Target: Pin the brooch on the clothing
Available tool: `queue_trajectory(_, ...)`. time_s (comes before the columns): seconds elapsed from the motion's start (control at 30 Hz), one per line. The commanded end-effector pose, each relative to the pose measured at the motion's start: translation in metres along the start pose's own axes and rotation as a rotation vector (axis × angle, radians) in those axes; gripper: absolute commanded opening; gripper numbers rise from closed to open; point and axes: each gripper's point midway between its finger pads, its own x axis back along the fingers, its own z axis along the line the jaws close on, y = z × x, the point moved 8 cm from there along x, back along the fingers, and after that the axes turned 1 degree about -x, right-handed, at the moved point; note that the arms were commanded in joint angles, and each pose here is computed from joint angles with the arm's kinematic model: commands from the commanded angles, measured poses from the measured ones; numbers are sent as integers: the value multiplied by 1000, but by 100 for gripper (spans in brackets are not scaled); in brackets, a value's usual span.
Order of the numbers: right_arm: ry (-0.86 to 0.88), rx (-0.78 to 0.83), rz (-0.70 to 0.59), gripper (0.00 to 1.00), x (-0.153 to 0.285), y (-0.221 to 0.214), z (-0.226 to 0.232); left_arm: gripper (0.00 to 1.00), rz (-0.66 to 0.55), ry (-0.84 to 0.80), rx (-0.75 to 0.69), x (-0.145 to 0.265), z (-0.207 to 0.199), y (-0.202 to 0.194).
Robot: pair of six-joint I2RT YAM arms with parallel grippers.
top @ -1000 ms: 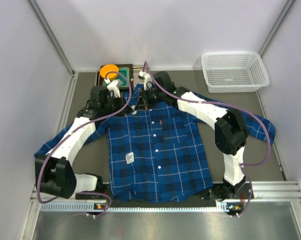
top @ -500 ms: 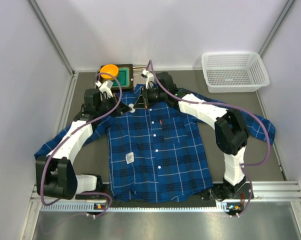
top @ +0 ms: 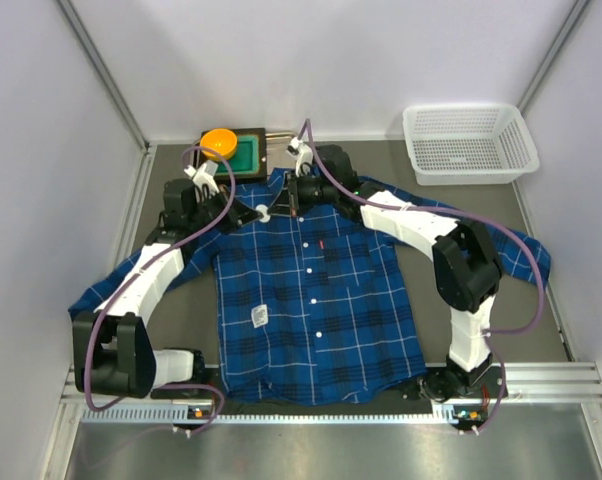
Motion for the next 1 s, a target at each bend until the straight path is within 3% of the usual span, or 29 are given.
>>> queue_trajectory(0.0,3,42,-76,0,15,22,8,0,-75,-71,-96,4,-12,19)
queue_trajectory(0.37,80,69,-65,0,1,34,20,0,-20,-35,-225,2,-14,13)
queue_trajectory(0.57,105,92,-74,35,2,42,28,0,-11,1,-252,1,-9,12)
queue_trajectory(0.67,111,128,-102,47,7,53,33,0,3,28,-264,0,-4,11)
queue_trajectory(0.83,74,145,-137,52,11,63,25,0,31,122,-297,0,10,10)
queue_trajectory(0.97,-24,127,-80,51,7,50,2,0,58,292,-342,2,27,15)
